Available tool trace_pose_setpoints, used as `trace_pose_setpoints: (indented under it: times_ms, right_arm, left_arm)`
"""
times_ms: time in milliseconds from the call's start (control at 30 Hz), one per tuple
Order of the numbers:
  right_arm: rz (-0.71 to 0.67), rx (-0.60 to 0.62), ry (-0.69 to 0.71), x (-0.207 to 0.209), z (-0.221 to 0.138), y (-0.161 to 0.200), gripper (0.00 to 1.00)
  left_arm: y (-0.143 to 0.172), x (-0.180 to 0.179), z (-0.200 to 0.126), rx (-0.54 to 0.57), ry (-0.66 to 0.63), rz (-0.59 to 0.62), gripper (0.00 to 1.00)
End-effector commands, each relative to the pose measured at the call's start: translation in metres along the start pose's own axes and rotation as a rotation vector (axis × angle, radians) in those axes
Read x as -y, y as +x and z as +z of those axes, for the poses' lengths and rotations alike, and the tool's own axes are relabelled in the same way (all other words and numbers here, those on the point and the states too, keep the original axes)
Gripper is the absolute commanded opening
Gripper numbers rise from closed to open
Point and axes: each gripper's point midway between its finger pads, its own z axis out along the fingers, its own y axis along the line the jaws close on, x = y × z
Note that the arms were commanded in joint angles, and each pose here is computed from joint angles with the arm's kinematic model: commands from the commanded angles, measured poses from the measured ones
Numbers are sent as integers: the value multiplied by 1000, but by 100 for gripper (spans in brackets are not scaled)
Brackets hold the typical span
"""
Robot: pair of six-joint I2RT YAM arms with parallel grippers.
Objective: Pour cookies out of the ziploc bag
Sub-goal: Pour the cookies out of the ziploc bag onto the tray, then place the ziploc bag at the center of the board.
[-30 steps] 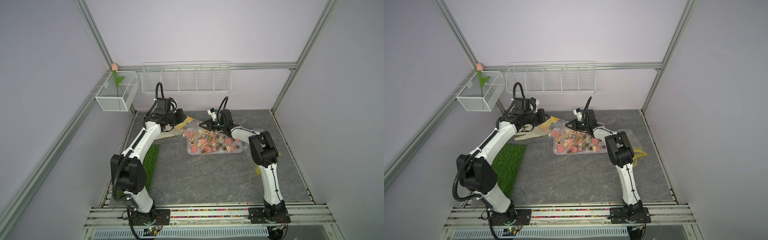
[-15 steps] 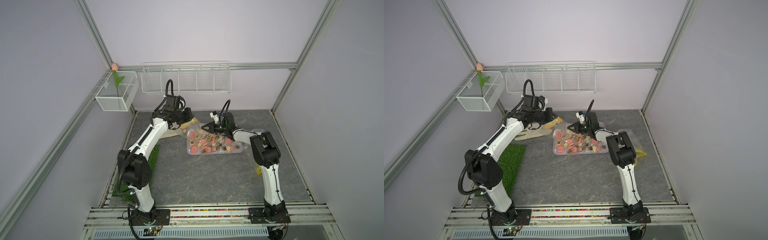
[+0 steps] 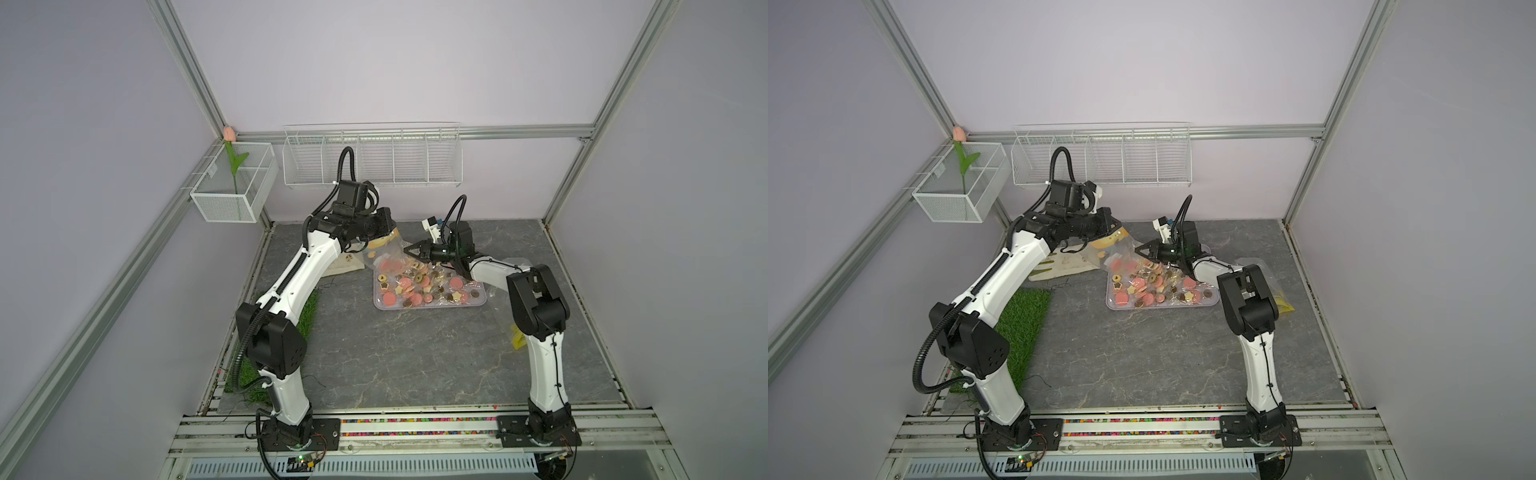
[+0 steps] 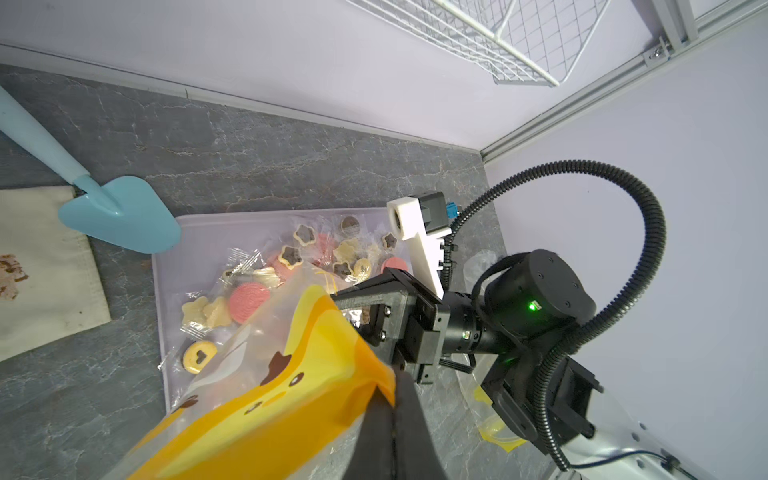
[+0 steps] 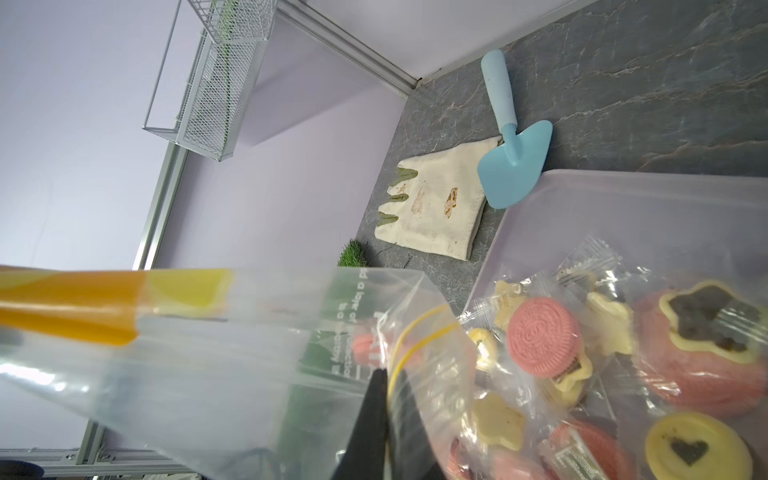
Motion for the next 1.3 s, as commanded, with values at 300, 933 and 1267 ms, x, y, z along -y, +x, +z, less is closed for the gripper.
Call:
trace_pose_setpoints:
  times_ms: [300, 933, 1267]
  right_arm:
    - [69, -18, 28, 20, 3, 19, 7]
    - [-34, -32, -22, -41, -17, 20, 7]
    - [-81, -60, 65, -83, -51, 47, 7]
  left_arm:
    - [-19, 28, 4, 40, 39, 59, 0]
    - [-20, 26, -49, 101, -71, 130, 0]
    - [11, 18, -92, 143, -76, 121, 0]
